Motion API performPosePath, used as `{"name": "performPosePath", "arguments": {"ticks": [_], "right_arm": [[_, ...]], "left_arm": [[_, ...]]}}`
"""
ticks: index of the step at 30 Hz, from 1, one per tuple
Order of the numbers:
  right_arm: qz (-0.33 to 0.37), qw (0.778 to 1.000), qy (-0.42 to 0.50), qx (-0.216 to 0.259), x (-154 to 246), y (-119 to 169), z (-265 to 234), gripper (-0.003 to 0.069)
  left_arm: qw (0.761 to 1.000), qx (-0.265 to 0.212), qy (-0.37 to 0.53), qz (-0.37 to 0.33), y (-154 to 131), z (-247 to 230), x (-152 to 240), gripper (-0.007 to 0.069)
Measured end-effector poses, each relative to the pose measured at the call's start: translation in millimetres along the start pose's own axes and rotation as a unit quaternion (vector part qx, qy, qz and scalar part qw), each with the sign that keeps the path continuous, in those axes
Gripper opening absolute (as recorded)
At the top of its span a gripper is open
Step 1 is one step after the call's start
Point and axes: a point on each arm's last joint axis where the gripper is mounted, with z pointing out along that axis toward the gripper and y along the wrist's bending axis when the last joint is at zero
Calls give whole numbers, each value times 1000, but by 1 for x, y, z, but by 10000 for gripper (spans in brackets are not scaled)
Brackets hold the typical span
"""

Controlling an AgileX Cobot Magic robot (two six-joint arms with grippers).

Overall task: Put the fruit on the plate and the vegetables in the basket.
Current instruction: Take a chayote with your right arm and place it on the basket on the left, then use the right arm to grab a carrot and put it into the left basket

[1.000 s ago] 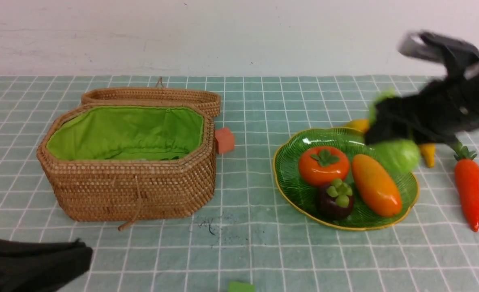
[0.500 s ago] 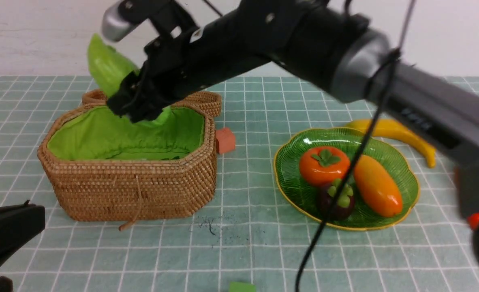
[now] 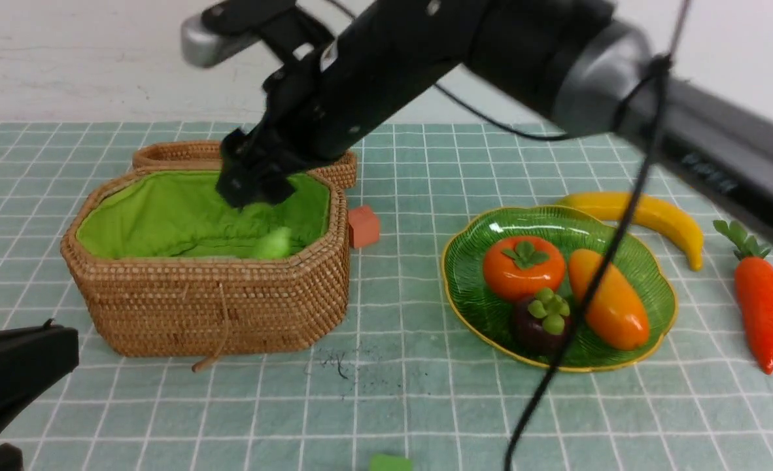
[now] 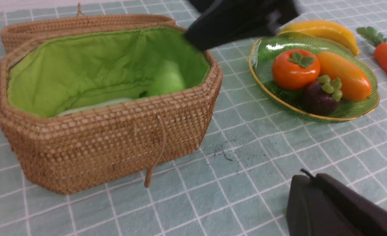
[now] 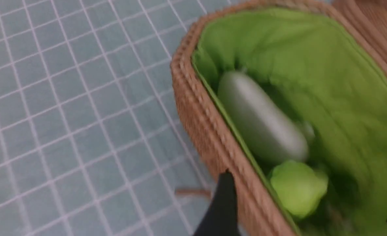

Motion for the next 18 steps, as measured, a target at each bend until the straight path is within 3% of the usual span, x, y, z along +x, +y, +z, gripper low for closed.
{"name": "performPosePath", "arguments": {"ticks": [5,8,10,12,15,18], "right_arm": [[31,991,42,124,3,-14,-89,230],[49,982,47,178,11,-28,-112,66],[81,972,58,213,26,-46,-130,-2],[135,958,79,241,52,-67,-147,-14],[255,914,136,285,120,-111,-172,-7],[336,875,175,302,170,-132,-181,10]], "left_arm": [[999,44,-18,10,-8,0,-3,-13],[998,67,-21,-1,-12,-1,-4,-13],[997,79,-23,-11,-14,-1,-4,-13],[996,87,-29,-15,-16,-2,-6,-13],[995,91,-36,-15,-16,-2,-7,-13],[995,95,-41,-15,-17,-2,-8,-13]]}}
